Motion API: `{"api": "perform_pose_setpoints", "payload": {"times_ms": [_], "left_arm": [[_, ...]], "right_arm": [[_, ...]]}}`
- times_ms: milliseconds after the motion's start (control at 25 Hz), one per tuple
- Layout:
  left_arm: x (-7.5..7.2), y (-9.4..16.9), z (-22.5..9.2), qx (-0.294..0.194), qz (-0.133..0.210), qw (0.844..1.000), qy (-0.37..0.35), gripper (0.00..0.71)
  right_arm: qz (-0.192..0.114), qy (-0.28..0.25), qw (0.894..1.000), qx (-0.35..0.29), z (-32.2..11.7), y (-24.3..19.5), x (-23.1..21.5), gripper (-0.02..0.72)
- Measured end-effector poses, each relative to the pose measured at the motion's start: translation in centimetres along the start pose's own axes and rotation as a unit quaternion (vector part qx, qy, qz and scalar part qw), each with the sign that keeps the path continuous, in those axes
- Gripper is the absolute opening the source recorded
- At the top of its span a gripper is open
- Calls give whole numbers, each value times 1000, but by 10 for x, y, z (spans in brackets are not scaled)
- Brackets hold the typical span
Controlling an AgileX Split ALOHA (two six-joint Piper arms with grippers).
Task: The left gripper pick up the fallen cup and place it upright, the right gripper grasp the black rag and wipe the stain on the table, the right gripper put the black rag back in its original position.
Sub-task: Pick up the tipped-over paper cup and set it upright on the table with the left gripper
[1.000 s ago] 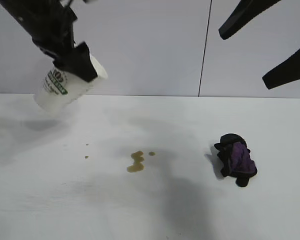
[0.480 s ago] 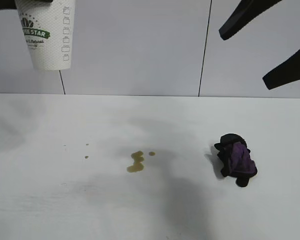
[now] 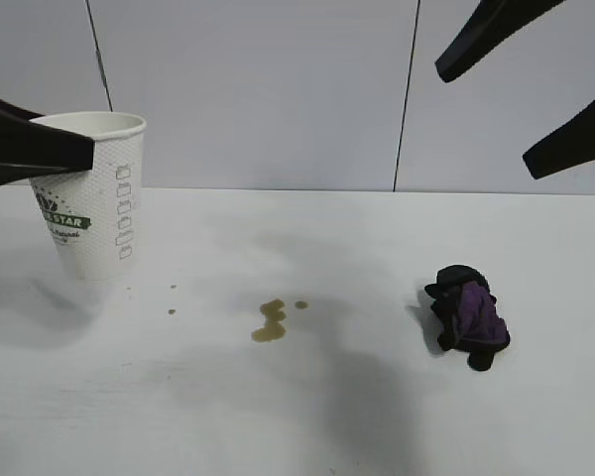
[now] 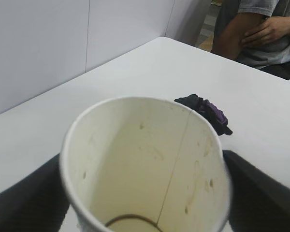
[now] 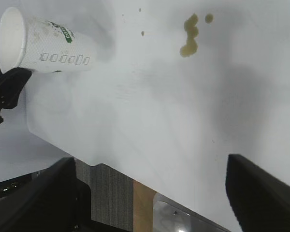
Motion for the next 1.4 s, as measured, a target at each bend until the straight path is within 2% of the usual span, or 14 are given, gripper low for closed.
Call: {"api": "perform_pose_setpoints", "payload": {"times_ms": [120, 240, 360, 520, 720, 800, 1040, 1400], "left_arm": [[10, -6, -17, 16, 5, 1000, -8, 573], [17, -11, -30, 28, 5, 998, -59, 573], [19, -12, -34, 32, 2, 994, -105, 573], [20, -12, -35, 34, 4, 991, -133, 573], [26, -11, -39, 58, 28, 989, -131, 573], [26, -11, -39, 57, 29, 991, -119, 580], [24, -12, -38, 50, 24, 994, -91, 675], [24, -12, -38, 49, 25, 995, -88, 692]], "right_arm": [[-1, 0, 1000, 0, 0, 0, 0, 577], [-2, 0, 1000, -3, 1, 0, 0, 577], [-4, 0, 1000, -6, 1, 0, -1, 577], [-7, 1, 1000, -13, 3, 0, -2, 577], [-10, 1, 1000, -19, 4, 0, -2, 577], [-10, 1, 1000, -19, 4, 0, -2, 577], [-10, 1, 1000, -20, 4, 0, -2, 577], [-10, 1, 1000, -20, 4, 0, -2, 577]]}}
Point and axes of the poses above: a point on each arm's last joint axis where the gripper is mounted, y pointing back along that axis away from the gripper, x along the wrist's bending axis when the last joint is at zero, z = x × y, the point moved 2 cm from there along -y, pointing out along that axis toward the gripper, and after that the axes turned 14 degrees about y, right-handed, at the moved point
